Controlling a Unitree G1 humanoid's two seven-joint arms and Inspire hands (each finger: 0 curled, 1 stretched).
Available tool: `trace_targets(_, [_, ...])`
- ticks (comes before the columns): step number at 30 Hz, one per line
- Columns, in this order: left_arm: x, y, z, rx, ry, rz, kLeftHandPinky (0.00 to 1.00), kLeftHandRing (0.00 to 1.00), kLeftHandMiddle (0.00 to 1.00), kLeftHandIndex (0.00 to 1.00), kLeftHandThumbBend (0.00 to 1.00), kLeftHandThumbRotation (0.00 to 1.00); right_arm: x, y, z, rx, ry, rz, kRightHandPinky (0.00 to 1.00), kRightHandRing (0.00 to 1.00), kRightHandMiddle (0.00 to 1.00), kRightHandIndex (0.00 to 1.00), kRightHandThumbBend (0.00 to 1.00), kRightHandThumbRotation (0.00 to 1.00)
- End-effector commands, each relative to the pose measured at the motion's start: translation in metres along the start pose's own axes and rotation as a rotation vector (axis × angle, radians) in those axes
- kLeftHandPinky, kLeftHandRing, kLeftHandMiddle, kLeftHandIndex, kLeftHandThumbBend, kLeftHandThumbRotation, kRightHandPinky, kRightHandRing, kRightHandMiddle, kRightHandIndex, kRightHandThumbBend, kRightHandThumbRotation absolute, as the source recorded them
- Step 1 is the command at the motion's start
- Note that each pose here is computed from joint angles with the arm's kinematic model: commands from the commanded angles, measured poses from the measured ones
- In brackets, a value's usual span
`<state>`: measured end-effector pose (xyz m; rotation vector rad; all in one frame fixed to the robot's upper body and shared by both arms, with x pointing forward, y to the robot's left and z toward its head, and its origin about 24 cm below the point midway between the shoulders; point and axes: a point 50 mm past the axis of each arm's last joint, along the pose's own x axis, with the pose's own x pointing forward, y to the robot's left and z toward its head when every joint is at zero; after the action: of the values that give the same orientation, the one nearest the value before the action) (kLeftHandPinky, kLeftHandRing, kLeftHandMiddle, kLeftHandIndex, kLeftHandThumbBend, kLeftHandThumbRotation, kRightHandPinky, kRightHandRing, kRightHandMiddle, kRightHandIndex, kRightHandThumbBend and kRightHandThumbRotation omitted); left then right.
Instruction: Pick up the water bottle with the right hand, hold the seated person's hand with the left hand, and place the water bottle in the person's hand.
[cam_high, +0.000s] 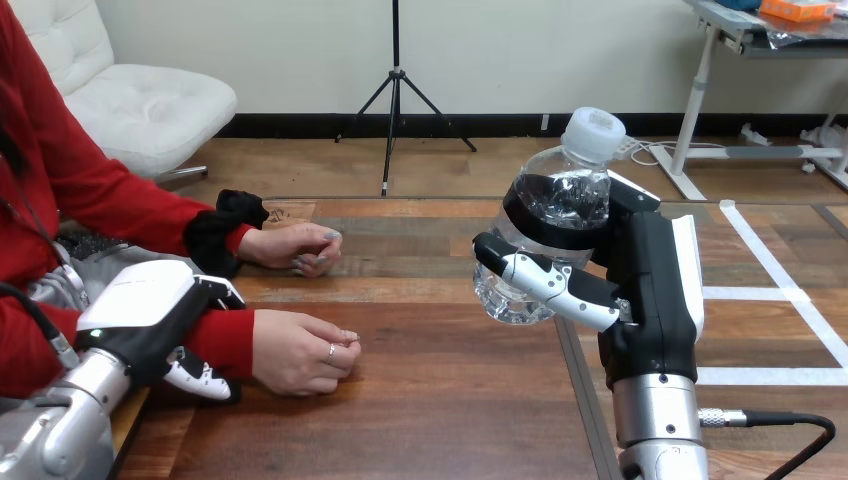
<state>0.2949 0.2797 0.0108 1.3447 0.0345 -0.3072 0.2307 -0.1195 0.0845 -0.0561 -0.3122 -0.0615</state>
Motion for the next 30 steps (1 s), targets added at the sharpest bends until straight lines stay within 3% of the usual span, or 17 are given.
trace_targets(1, [0.0099, -0.0087, 0.0158, -0.012, -0.041, -0.02, 0.55, 0.55, 0.57, 0.57, 0.93, 0.0, 0.0162, 0.0014, 0.028, 0.033, -0.142, -0.018, 0.27, 0.33, 0.46, 0.46, 0.81, 0.0])
trace_targets(21, [0.0103, -0.0099, 0.021, -0.086, -0.073, -0.02, 0.47, 0.47, 0.49, 0.49, 0.89, 0.0, 0.0173, -0.0016, 0.0262, 0.025, -0.141, -0.019, 0.27, 0.33, 0.46, 0.46, 0.81, 0.0])
trace_targets(30, [0.0109, -0.0082, 0.0222, -0.105, -0.08, -0.019, 0.48, 0.47, 0.48, 0.48, 0.87, 0.0, 0.019, -0.0014, 0.0227, 0.031, -0.139, -0.012, 0.27, 0.33, 0.46, 0.46, 0.82, 0.0])
